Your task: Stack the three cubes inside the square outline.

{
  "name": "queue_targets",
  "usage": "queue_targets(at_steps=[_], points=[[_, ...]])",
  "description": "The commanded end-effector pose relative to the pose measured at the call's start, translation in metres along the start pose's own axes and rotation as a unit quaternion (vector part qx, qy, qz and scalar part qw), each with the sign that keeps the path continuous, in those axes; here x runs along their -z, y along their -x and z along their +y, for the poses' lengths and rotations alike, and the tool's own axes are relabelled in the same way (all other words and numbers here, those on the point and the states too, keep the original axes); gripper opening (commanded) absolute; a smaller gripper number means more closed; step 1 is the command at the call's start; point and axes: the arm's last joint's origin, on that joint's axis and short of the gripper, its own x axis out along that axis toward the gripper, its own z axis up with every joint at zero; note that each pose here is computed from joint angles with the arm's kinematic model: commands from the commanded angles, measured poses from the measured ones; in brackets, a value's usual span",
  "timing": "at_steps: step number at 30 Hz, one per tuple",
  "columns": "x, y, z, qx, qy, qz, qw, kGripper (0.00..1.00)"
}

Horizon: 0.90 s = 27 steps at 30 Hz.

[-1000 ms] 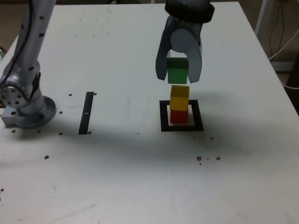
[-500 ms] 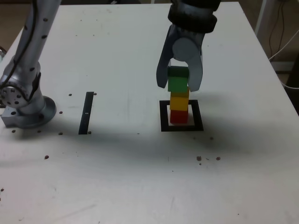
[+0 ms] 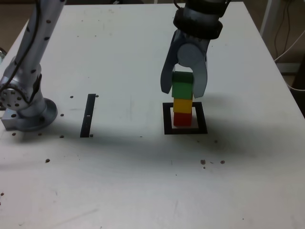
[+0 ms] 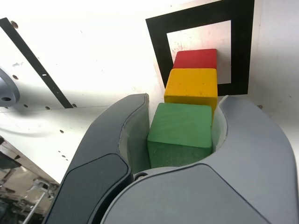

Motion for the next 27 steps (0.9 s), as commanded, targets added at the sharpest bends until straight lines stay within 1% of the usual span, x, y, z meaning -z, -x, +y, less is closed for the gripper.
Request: queue_targets(at_steps=[1, 3, 4, 8, 13, 22, 27], points=[[0.0, -0.002, 0.001, 0.003, -0.002, 0.006, 1.0, 0.76], [0.0, -0.002, 0.001, 0.003, -0.004, 0.006, 1.0, 0.86], [0.0, -0.002, 0.001, 0.003, -0.005, 0.005, 1.0, 0.89], [0.001, -0.001, 0.001, 0.002, -0.005, 0.004, 1.0, 0.95], [0.008, 0.005, 0.0, -0.006, -0.004, -0.007, 1.0, 0.97], [0.035, 0.032, -0.007, -0.036, -0.004, -0.044, 0.9984, 0.98], [0.046, 0.042, -0.01, -0.047, -0.005, -0.056, 0.9973, 0.98]])
